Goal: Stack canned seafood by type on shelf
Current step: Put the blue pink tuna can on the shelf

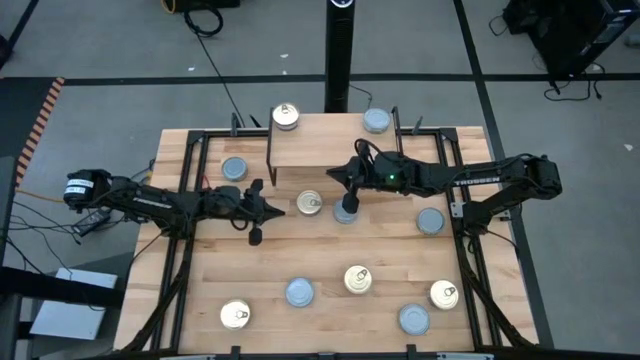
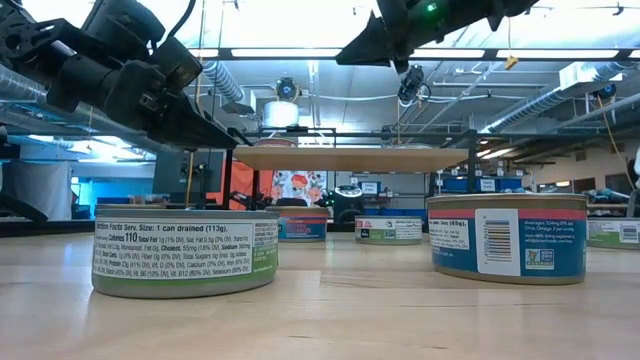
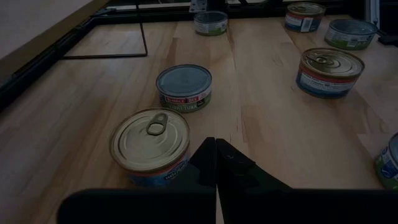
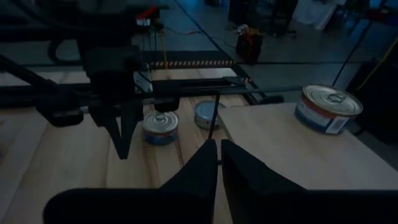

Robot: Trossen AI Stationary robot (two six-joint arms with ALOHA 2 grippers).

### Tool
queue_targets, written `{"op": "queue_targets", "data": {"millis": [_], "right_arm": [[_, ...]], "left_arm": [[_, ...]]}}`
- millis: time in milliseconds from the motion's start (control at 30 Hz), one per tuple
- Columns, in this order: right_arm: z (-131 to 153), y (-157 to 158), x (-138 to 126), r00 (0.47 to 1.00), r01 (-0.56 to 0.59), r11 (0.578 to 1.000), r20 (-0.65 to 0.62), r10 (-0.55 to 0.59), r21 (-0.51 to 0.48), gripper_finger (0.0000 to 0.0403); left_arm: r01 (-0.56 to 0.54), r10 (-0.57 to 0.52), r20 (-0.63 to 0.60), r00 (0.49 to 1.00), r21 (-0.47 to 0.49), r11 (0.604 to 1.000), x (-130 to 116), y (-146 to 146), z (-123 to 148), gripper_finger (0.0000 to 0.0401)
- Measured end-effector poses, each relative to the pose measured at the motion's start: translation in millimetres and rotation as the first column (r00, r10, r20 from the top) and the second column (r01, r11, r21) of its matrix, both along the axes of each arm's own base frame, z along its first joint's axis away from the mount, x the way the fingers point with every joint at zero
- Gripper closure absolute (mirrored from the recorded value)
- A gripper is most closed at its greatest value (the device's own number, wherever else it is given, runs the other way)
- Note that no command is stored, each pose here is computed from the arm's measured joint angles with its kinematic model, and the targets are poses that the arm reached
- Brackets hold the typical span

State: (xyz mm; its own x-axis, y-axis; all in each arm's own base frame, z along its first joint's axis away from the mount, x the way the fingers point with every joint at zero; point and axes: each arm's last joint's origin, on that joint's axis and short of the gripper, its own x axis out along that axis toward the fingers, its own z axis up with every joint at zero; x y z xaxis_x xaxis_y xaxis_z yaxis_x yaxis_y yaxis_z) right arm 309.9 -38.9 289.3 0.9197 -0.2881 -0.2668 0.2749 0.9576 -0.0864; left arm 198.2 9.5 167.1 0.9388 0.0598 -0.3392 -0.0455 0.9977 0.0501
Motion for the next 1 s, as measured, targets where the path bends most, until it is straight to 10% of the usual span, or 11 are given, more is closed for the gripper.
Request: {"op": "queue_targets", "data": {"millis": [667,1000], "right_arm": [[-3.8,12.2,1.0,0.999,-0.038,0.999,-0.031,0.039,0.011,0.0393],[-54.3,15.9,31.3,0.987,-0.047,0.998,-0.154,0.052,0.037,0.0389]], "left_arm": [[-0.001,0.001,0.001,1.000,-0.002,1.000,0.0,0.0,0.0,0.0400],[-0.002,0.002,-0.002,1.000,-0.005,1.000,-0.1,-0.1,-0.2,0.0400]]}}
